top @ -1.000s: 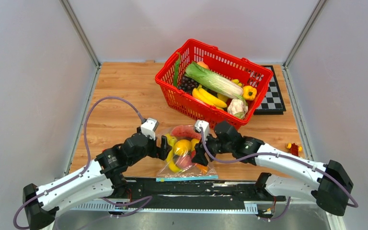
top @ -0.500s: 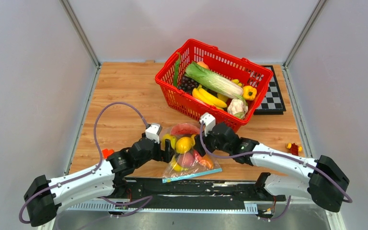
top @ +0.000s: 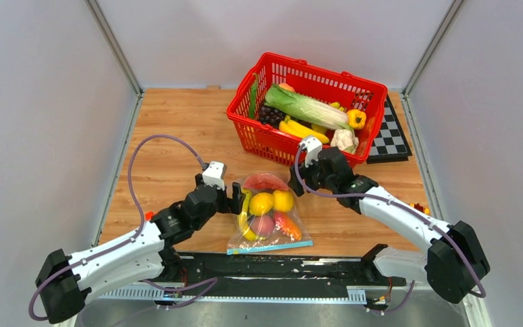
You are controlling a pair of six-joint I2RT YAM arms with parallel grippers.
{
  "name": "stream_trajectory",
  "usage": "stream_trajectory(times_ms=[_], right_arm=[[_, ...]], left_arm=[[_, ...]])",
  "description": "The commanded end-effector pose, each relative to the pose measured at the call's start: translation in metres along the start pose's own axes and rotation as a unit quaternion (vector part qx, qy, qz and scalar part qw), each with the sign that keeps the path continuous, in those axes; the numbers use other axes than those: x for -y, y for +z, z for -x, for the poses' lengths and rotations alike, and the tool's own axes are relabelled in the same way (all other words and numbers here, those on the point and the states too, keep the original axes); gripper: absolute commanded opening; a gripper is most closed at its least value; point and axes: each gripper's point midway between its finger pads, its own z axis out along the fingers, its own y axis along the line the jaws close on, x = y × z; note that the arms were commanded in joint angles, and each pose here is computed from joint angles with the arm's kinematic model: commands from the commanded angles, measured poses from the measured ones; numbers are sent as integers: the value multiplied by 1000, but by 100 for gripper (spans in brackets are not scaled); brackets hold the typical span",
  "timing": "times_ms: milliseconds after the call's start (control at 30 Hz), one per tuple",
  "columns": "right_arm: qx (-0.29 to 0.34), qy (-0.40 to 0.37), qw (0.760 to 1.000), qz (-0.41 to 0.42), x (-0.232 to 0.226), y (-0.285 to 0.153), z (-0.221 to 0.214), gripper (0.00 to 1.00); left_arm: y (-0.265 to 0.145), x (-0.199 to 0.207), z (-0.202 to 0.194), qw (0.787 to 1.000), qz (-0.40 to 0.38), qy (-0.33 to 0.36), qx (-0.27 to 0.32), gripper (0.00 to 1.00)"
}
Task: Place the food in the zip-top bag and seal the zipper
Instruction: Adjust the bin at the center of the board, then reset both arms
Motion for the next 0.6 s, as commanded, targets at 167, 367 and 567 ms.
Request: stream_trajectory(times_ms=[167,367,567], right_arm=[[93,-75,927,354,-116,-82,72,72],[175,-100,964,172,-69,-110,138,78],[291,0,942,-167,51,-166,183,100]], left_arm=[[-18,-27,76,996,36,11,76,100],[-30,-43,128,993,54,12,105,100],[-42,-90,165,984,102,-61,133,100]])
